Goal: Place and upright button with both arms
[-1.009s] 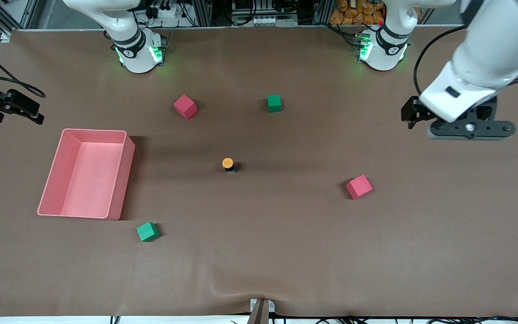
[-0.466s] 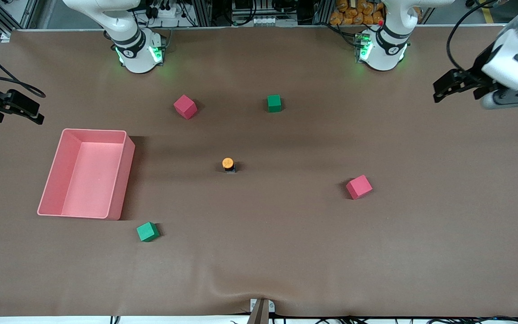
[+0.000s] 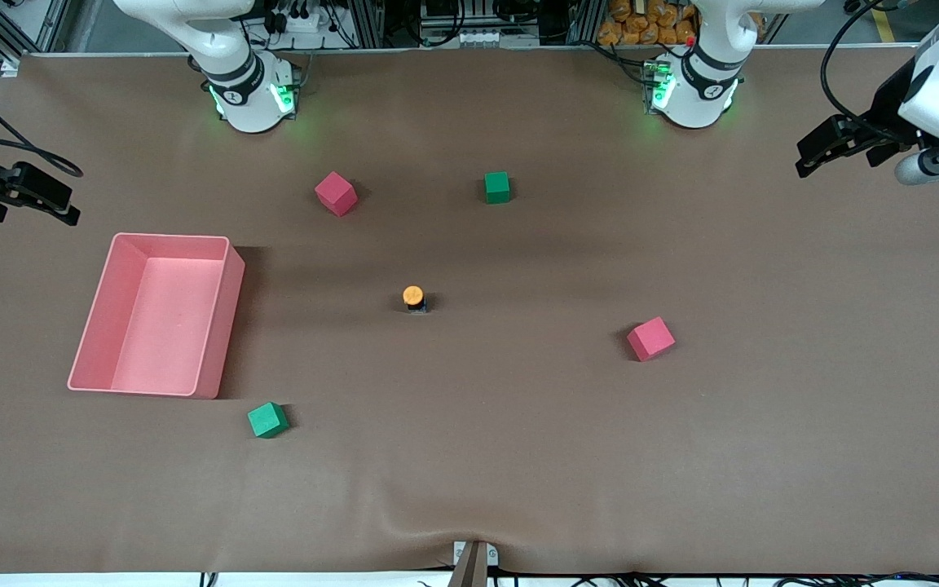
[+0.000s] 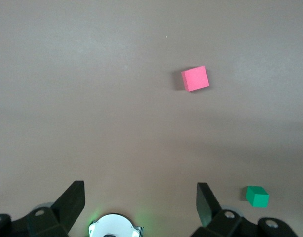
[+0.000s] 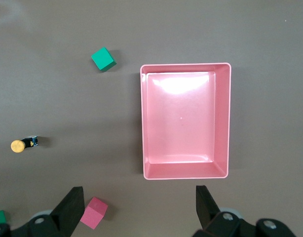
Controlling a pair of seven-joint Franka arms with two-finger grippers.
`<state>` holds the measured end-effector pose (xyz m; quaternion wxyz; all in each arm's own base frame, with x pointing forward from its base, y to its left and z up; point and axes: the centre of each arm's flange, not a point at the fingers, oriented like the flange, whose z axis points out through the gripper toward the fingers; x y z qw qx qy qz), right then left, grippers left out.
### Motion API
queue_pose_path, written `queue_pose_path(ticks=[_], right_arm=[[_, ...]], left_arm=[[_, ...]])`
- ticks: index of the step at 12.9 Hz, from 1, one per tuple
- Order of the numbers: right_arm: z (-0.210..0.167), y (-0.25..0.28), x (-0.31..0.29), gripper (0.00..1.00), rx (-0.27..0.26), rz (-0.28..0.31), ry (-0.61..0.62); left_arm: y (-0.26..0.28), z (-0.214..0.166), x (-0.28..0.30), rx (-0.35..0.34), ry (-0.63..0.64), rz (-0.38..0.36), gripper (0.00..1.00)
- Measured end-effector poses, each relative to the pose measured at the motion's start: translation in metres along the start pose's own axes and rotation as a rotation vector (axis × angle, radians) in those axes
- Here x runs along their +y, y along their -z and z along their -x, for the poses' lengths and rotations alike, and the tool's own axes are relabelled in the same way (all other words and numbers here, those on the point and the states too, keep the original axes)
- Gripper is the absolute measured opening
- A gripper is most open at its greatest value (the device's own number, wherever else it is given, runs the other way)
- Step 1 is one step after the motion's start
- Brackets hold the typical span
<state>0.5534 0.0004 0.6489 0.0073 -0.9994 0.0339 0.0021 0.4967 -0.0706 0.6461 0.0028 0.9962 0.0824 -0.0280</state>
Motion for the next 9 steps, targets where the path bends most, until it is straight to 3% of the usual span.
queue_pose_path(ticks=[9], right_arm=[[0.0,0.0,0.0,1.0,0.0,0.0,0.0]], left_arm=[[0.001,-0.008,-0.027,0.0,-0.003,0.006,1.0]])
